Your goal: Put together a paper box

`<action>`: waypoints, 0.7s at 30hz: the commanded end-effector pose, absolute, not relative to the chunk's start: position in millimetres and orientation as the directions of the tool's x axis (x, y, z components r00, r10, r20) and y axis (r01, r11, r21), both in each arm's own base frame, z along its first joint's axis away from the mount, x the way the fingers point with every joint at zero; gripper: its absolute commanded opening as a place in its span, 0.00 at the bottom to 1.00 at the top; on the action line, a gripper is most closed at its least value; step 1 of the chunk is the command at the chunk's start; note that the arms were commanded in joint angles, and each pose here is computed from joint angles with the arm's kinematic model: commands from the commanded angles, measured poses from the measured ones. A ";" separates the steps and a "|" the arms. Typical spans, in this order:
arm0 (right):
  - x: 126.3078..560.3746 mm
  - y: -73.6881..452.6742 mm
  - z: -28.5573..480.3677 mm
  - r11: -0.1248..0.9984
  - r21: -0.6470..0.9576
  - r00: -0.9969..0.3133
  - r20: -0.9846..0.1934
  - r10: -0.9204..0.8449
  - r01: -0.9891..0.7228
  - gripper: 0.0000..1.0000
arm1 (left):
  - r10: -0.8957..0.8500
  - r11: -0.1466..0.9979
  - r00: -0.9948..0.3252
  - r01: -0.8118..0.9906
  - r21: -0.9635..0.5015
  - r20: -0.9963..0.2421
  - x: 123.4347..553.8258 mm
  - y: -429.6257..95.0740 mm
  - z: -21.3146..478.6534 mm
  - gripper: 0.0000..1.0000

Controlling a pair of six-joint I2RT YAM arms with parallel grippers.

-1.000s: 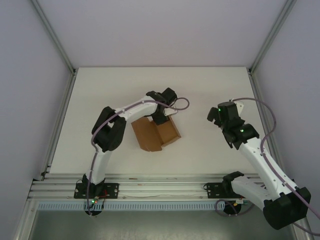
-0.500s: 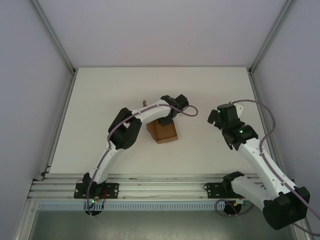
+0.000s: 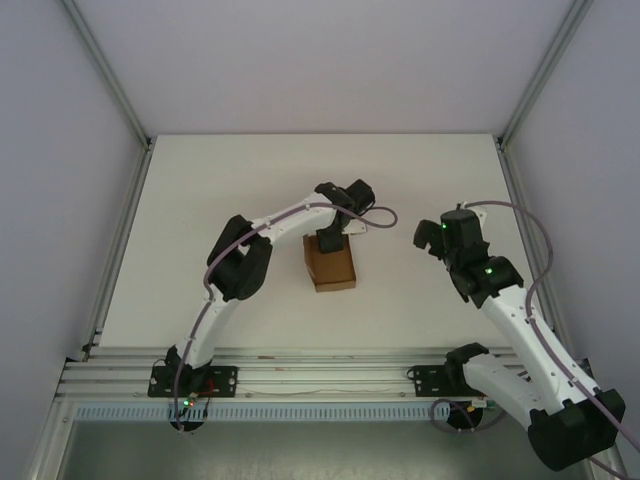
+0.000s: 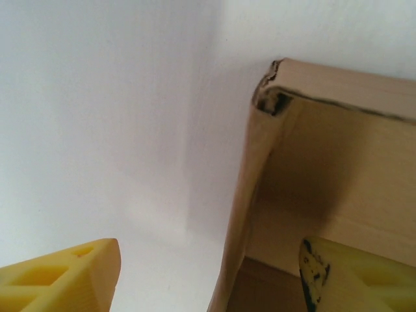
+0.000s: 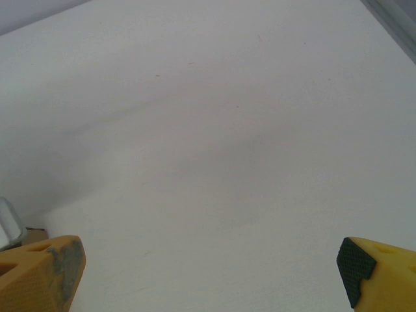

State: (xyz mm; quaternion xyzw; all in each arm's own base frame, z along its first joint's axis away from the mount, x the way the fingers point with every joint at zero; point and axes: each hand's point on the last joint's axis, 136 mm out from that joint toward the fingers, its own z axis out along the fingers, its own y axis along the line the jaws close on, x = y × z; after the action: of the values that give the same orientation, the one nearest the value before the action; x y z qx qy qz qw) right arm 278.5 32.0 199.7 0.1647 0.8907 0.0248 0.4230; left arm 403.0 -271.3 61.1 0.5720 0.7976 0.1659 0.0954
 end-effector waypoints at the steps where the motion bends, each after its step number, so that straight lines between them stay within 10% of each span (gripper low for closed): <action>1: 280.7 40.4 205.0 0.959 0.197 -0.591 -0.756 0.281 0.204 1.00 | 0.959 0.276 -0.282 0.890 0.362 -0.037 396.6 -275.5 104.4 0.82; 3: 281.9 46.2 205.1 0.966 0.199 -0.599 -0.758 0.259 0.165 1.00 | 0.953 0.303 -0.279 0.881 0.363 -0.118 398.4 -283.1 122.4 1.00; 13: 292.3 86.6 208.0 0.976 0.180 -0.625 -0.778 0.067 -0.121 1.00 | 0.686 0.664 -0.332 0.650 0.370 -0.647 434.0 -282.0 268.8 1.00; 21: 313.5 177.2 176.9 0.768 0.065 -0.544 -0.744 -0.388 -0.637 1.00 | 0.058 0.965 -0.581 0.242 -0.104 -0.812 436.9 -170.9 271.2 1.00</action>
State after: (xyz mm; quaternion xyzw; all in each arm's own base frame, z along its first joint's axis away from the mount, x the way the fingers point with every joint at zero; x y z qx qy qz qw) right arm 306.8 134.0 169.9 -0.1494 0.9070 0.1418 0.3672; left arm 436.4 -197.0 282.9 0.2235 0.8637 -0.0251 0.4511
